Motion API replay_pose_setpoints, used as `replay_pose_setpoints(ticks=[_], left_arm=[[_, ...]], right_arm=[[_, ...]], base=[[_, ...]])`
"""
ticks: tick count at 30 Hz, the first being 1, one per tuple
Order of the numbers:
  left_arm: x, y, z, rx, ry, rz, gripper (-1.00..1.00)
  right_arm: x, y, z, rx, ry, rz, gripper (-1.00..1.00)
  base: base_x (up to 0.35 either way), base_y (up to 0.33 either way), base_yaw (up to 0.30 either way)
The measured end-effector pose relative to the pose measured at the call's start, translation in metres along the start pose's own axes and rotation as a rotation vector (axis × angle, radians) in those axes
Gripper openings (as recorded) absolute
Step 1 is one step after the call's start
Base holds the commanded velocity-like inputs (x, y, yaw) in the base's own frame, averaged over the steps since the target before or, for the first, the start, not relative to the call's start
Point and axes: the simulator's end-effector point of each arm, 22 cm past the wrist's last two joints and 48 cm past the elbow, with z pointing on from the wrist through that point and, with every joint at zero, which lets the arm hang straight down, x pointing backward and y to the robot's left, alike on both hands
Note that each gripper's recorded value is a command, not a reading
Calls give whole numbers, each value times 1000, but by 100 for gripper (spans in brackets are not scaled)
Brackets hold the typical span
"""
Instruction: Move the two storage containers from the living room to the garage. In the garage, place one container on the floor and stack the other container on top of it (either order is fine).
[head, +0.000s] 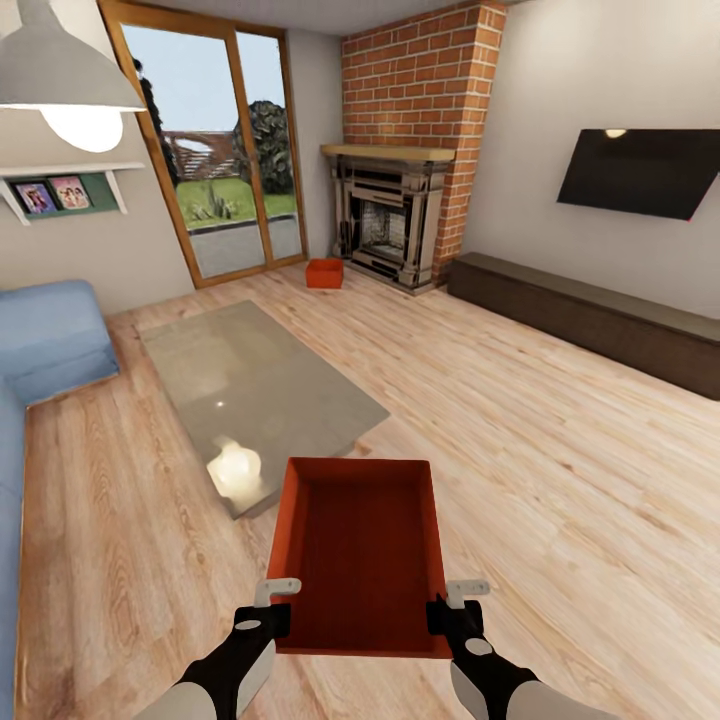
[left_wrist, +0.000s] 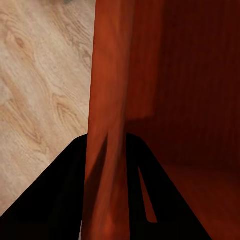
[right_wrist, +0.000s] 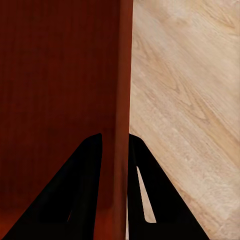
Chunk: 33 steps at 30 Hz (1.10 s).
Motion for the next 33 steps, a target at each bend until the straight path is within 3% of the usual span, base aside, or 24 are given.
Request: replay_pose_setpoints(ticks=[33], left_arm=[[-11, 0, -5, 0, -23, -3, -100]], right_arm=[[-12, 0, -3, 1, -23, 1, -100]], base=[[0, 0, 0]])
